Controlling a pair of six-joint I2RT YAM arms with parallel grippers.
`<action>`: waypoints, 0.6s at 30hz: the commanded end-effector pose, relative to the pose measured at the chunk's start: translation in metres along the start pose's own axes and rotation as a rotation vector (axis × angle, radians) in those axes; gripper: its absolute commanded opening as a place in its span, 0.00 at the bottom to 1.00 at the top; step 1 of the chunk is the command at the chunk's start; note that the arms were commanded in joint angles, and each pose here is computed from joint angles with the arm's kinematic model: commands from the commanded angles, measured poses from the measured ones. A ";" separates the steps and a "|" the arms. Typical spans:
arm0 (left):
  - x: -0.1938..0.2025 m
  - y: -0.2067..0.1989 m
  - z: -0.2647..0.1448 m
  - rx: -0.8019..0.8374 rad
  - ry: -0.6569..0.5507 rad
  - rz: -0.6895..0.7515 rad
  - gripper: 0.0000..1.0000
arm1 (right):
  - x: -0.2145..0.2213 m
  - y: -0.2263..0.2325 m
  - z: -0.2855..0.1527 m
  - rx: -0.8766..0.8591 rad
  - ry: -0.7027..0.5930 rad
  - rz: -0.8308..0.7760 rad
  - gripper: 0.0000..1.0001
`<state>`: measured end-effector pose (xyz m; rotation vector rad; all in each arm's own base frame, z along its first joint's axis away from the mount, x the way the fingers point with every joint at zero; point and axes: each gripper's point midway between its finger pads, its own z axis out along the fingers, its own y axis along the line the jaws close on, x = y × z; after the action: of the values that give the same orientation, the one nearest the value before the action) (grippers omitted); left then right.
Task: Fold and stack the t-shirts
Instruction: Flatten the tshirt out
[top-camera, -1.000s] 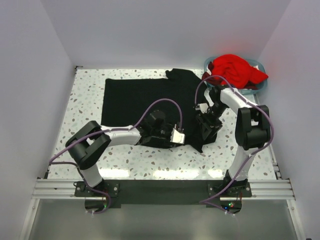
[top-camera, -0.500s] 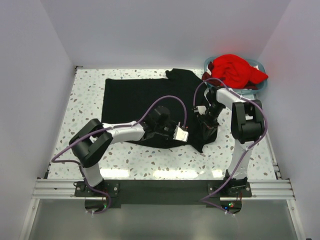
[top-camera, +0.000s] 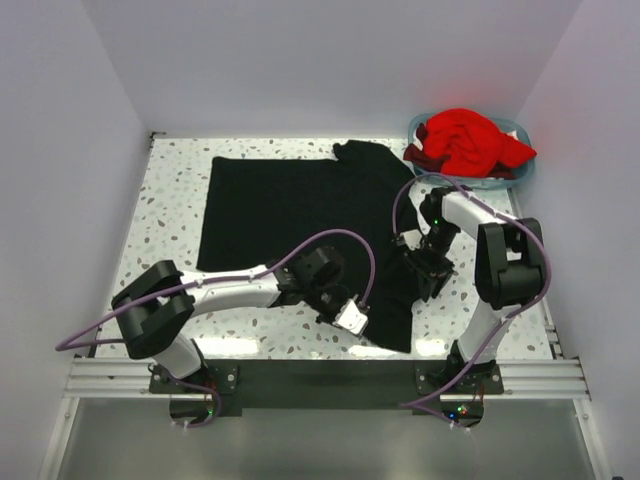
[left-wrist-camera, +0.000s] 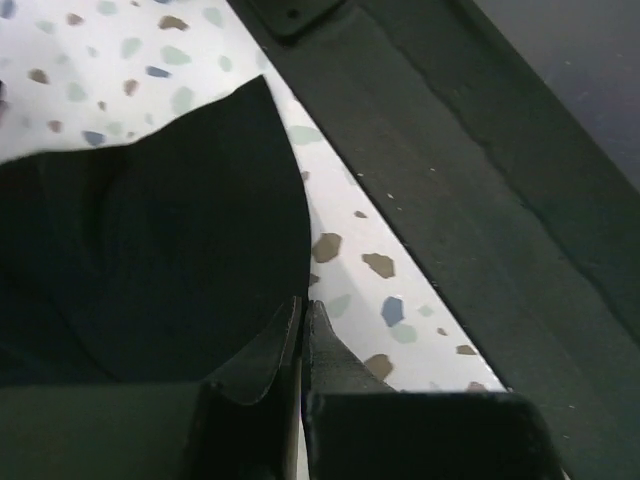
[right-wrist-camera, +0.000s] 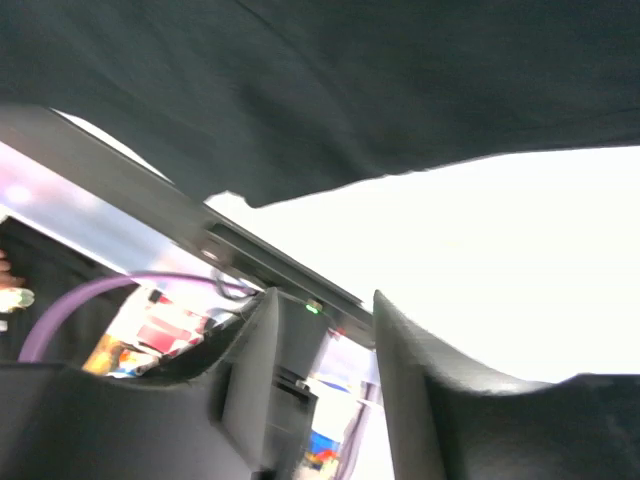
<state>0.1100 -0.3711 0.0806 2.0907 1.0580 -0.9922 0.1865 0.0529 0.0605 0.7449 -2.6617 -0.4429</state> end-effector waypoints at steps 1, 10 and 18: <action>-0.004 -0.021 0.001 0.090 -0.016 -0.055 0.05 | 0.029 -0.006 -0.014 0.088 0.072 -0.017 0.49; -0.039 0.009 -0.087 -0.065 -0.063 -0.155 0.49 | 0.000 0.033 -0.036 0.084 -0.069 -0.116 0.45; 0.127 0.010 -0.248 -0.356 0.241 -0.503 0.51 | -0.037 0.041 -0.006 0.134 -0.085 -0.202 0.42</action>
<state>0.2682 -0.1971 0.1473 1.6584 1.5962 -0.6996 0.1850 0.1004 0.0824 1.1088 -2.6739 -0.3532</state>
